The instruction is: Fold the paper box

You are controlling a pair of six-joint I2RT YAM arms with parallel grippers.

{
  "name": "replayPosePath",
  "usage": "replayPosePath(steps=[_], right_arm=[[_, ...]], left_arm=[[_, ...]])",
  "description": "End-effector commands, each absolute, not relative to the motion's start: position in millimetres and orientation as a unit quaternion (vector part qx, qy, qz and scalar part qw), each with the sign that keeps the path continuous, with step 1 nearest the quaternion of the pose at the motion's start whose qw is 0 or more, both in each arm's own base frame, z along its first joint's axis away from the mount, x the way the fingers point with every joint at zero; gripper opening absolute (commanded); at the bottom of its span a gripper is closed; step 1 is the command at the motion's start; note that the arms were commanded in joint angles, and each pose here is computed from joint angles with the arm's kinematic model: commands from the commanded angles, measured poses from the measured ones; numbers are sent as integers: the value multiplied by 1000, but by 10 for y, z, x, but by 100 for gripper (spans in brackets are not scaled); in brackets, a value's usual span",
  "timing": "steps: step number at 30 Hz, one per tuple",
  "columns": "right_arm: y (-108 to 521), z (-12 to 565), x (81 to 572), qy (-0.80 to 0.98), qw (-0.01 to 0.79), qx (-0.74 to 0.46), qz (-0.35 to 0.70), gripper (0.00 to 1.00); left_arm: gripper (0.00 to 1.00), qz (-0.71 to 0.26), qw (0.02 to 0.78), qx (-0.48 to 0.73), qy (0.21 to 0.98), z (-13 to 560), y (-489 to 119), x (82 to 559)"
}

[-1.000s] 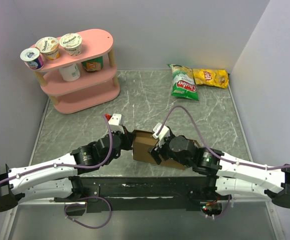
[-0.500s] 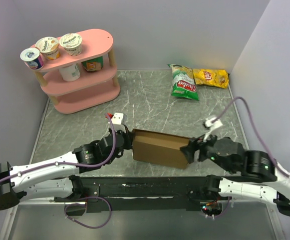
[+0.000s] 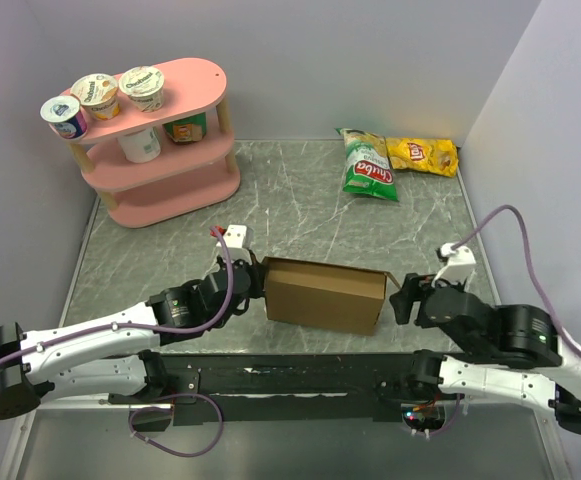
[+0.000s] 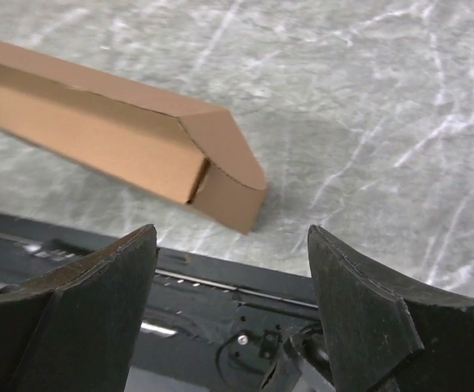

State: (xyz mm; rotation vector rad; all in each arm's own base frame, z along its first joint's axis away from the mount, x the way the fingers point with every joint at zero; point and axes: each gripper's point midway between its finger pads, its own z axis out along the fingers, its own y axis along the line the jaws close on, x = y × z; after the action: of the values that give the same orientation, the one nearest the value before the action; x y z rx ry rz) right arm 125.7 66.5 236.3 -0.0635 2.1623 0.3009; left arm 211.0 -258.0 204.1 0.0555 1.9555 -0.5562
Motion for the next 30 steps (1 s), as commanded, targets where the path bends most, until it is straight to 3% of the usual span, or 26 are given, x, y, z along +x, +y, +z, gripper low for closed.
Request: replayPosePath(steps=[1, 10, 21, 22, 24, 25, 30], right_arm=[[656, 2280, 1426, 878, 477, -13, 50, 82], [820, 2349, 1800, 856, 510, -49, 60, 76], [1002, 2231, 1941, 862, 493, -80, 82, 58], [1011, 2240, 1938, 861, 495, -80, 85, 54], [1032, 2252, 1927, 862, 492, -83, 91, 37], [1037, 2247, 1921, 865, 487, -83, 90, 14], [1084, 2257, 1924, 870, 477, -82, 95, 4]], left_arm=[[1, -141, 482, 80, 861, 1566, -2279, 1963], [1, -152, 484, 95, 857, 1581, -2315, 1944], [1, -146, 484, 101, 857, 1569, -2322, 1954], [1, -144, 483, 104, 857, 1561, -2326, 1952], [1, -141, 481, 107, 859, 1553, -2343, 1963], [1, -135, 480, 112, 859, 1546, -2350, 1971], [1, -119, 479, 131, 860, 1531, -2395, 1994]])
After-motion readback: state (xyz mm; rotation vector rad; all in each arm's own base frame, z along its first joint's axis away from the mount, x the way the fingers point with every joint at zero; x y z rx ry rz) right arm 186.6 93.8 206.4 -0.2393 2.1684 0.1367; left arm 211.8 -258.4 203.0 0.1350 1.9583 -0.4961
